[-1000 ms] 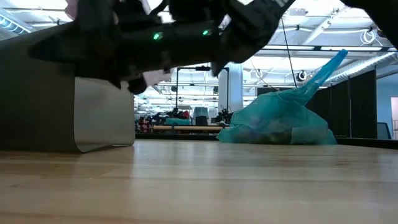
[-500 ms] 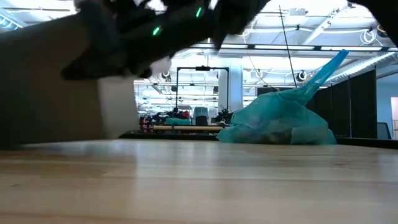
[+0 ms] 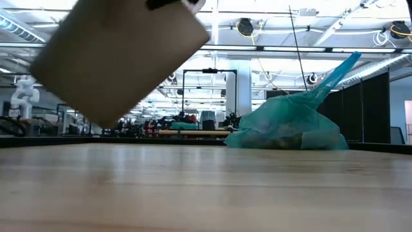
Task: Place trash/remove bag and relplace
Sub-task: Put the pink trash bag into the trash bin
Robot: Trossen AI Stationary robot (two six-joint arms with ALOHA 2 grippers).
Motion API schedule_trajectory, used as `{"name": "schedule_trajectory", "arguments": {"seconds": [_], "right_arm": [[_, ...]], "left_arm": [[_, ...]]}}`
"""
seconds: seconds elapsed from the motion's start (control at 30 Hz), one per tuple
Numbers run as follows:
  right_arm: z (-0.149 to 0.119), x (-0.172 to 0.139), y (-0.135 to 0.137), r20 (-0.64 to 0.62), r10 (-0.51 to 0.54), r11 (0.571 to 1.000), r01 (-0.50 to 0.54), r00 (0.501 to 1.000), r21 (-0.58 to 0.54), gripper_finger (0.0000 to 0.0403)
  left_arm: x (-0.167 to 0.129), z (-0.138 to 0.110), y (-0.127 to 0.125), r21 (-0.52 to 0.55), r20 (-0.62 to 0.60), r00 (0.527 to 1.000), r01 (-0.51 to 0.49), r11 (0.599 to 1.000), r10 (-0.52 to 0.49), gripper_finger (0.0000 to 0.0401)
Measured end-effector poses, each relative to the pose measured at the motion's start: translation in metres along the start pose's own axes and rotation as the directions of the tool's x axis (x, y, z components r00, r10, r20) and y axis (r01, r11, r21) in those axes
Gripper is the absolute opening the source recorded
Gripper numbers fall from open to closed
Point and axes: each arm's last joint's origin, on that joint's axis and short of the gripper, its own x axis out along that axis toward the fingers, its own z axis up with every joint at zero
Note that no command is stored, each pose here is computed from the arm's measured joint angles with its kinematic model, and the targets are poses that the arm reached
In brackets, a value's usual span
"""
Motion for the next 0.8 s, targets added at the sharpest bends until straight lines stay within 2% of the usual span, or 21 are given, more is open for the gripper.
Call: {"name": "schedule_trajectory", "arguments": {"seconds": [0.1, 0.2, 0.3, 0.47, 0.6, 0.8], "right_arm": [[0.009, -0.011, -0.005, -0.088, 0.002, 0.999, -0.006, 0.996, -0.047, 0.0000], [0.008, -0.012, -0.004, -0.219, 0.034, 0.996, -0.050, 0.975, -0.071, 0.0000], [-0.001, -0.004, -0.002, -0.366, 0.069, 0.993, -0.098, 0.928, -0.061, 0.0000], [-0.022, 0.014, 0.006, -0.583, 0.079, 0.984, -0.157, 0.808, -0.085, 0.0000], [-0.025, 0.012, 0.012, -0.625, 0.088, 0.979, -0.184, 0.775, -0.090, 0.0000], [-0.010, -0.015, 0.010, -0.615, 0.145, 0.976, -0.213, 0.775, -0.038, 0.0000]], "left_arm": [[0.000, 0.000, 0.000, -0.001, 0.002, 1.000, 0.000, 1.000, 0.000, 0.0000], [0.002, 0.000, -0.002, 0.004, -0.002, 1.000, 0.001, 1.000, -0.001, 0.0000], [0.003, 0.000, -0.004, 0.009, -0.006, 1.000, 0.001, 1.000, -0.001, 0.0000], [0.003, 0.000, -0.004, 0.009, -0.006, 1.000, 0.002, 1.000, -0.002, 0.0000], [0.003, 0.000, -0.004, 0.010, -0.006, 1.000, 0.002, 1.000, -0.002, 0.0000], [0.003, 0.001, -0.004, 0.005, -0.003, 1.000, 0.002, 1.000, -0.002, 0.0000]]}}
